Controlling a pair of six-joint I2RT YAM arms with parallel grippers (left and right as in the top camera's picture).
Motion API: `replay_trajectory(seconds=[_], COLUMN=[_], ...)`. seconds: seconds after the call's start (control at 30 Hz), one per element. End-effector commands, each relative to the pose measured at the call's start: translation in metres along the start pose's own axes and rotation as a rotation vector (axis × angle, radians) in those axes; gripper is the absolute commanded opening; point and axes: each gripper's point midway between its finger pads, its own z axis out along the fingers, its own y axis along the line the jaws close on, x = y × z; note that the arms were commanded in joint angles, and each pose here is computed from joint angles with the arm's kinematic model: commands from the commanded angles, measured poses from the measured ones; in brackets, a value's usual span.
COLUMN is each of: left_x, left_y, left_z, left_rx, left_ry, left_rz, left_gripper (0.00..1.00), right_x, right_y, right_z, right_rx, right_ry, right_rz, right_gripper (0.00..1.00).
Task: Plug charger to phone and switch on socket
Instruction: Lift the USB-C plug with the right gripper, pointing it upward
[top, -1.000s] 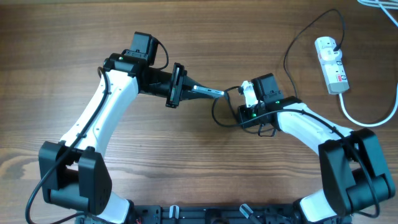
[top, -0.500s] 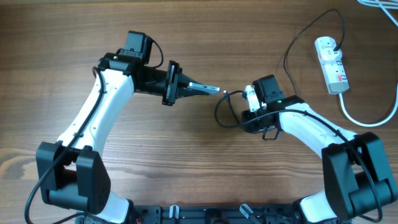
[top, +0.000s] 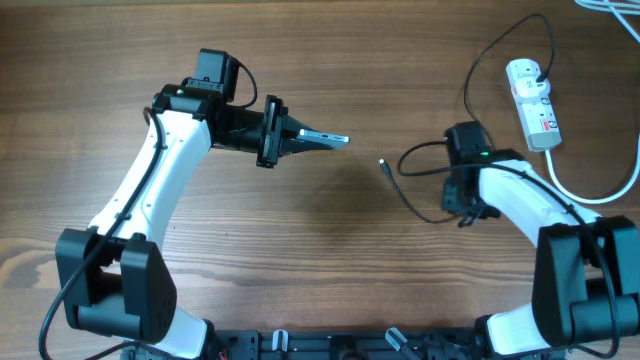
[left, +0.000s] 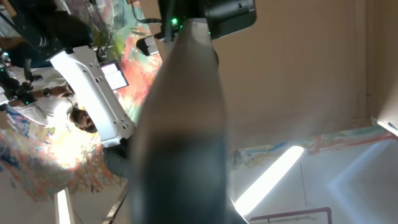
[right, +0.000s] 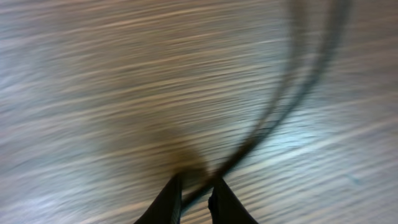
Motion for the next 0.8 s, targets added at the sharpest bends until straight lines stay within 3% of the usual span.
replay_trajectory(seconds=[0.0, 0.17, 0.33, 0.5, 0.77], left_x=[0.015, 0.014, 0.013, 0.013, 0.013], left_y=[-0.002, -0.005, -0.007, -0.007, -0.007], left_z=[-0.003, -0.009, -0.014, -0.014, -0.013], left_rx=[0.011, 0.028, 0.041, 0.04, 0.04], left_ry=[0.03, 0.023, 0.02, 0.022, 0.021], left_rz=[0.023, 0.022, -0.011, -0.111, -0.106], left_gripper=[0.04, 0.04, 0.04, 0.04, 0.04], right_x=[0.018, -0.012, -0.039, -0.03, -0.031], right_y=[0.002, 0.057, 0.125, 0.151, 0.159], right_z=[0.02, -0.013, -0.068, -0.077, -0.049], right_rx=[-0.045, -0.361, -0.759, -0.766, -0.448], right_ry=[0.088, 0.051, -0.107, -0.176, -0.267], right_rz=[0.022, -0.101, -0.355, -0.535, -0.653], right_gripper=[0.27, 0.32, 0.36, 0.37, 0.36])
